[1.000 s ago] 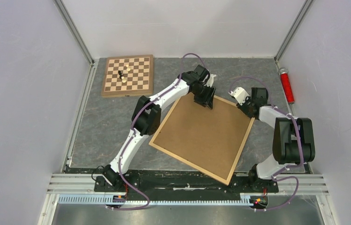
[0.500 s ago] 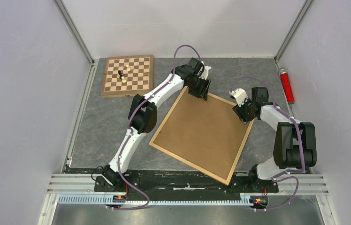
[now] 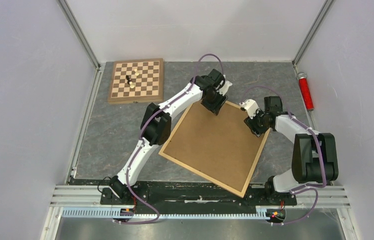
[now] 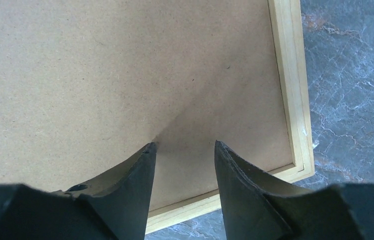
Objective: Put the photo into the frame
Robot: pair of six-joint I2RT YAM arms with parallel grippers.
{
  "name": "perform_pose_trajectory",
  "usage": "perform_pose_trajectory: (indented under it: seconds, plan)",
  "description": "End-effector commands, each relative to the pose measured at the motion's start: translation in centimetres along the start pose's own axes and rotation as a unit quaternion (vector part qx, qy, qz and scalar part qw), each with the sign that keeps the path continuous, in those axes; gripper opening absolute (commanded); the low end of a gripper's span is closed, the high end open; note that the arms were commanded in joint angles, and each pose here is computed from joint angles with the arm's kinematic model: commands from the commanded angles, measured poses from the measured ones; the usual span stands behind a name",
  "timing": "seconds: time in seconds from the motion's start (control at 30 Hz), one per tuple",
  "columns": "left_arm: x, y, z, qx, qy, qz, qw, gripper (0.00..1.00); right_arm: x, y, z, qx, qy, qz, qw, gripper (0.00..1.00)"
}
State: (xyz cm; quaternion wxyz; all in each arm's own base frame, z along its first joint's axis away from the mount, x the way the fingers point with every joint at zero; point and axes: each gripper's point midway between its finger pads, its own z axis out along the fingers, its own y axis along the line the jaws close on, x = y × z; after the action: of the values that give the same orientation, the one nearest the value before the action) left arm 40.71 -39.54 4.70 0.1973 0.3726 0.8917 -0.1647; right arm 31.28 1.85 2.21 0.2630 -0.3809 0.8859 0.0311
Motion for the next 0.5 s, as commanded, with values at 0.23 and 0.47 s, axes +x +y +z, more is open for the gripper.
perform_pose_trajectory:
  seconds: [0.23, 0.47]
  plan:
    - [1.5, -1.1, -0.9, -0.008, 0.030, 0.072, 0.997, 0.54, 3.2, 2.6, 1.2, -0.039, 0.052, -0.001, 0.998, 0.50]
    - [-0.7, -3.3, -5.6, 0.028, -0.023, 0.082, 0.996, 0.56, -1.0, 2.2, -1.7, -0.031, -0.021, 0.005, 0.999, 0.57]
